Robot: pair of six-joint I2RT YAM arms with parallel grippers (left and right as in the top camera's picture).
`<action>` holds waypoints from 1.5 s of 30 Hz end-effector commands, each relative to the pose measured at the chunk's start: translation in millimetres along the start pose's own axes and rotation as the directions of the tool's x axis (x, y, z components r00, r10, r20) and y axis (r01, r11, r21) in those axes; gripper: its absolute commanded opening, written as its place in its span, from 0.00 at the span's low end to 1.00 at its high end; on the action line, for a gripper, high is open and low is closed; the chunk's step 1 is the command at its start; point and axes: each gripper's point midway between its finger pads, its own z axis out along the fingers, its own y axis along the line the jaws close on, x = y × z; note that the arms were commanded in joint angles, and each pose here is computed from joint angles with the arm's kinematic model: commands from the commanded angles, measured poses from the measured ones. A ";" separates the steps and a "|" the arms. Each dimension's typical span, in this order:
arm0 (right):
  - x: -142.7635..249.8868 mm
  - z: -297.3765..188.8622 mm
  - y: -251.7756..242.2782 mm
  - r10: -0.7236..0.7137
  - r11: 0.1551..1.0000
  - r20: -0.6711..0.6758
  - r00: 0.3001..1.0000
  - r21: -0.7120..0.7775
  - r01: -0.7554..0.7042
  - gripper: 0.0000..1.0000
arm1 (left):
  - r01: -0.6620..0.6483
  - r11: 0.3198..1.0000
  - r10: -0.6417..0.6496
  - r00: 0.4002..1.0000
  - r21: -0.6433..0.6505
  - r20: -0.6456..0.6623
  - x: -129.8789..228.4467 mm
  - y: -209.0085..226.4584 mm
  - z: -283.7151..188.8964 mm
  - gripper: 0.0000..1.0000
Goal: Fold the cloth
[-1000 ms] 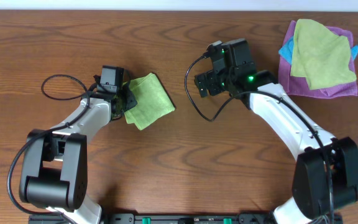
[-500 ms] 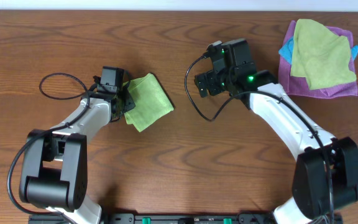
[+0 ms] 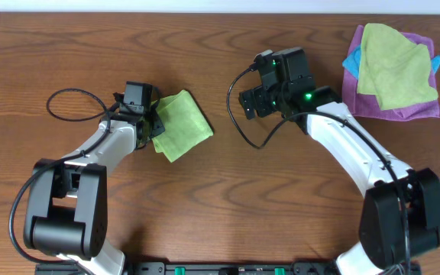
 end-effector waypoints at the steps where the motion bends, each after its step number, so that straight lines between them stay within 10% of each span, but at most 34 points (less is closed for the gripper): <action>1: -9.6 -5.6 -3.2 -0.012 1.000 0.026 1.000 0.012 0.011 0.99 | -0.015 1.000 0.015 1.000 -0.026 0.020 -6.9 2.7 -0.3 0.27; 5: -9.5 -5.6 -3.1 -0.012 1.000 0.026 1.000 0.011 0.011 0.99 | -0.015 0.999 0.016 1.000 -0.042 0.027 -7.7 5.8 -0.1 0.43; 21: -9.5 -5.6 -3.1 -0.012 1.000 0.026 1.000 0.011 0.011 0.99 | -0.018 0.998 0.018 1.000 -0.055 -0.001 -0.2 8.3 15.3 0.47; 24: -9.5 -5.6 -3.1 -0.012 1.000 0.026 1.000 0.011 0.011 0.99 | -0.003 0.999 0.004 1.000 -0.044 0.017 -4.4 5.4 15.4 0.24; 45: -9.5 -5.6 -3.1 -0.012 1.000 0.026 1.000 0.011 0.011 0.99 | 0.005 1.000 -0.005 1.000 -0.020 0.018 -5.9 0.6 15.1 0.06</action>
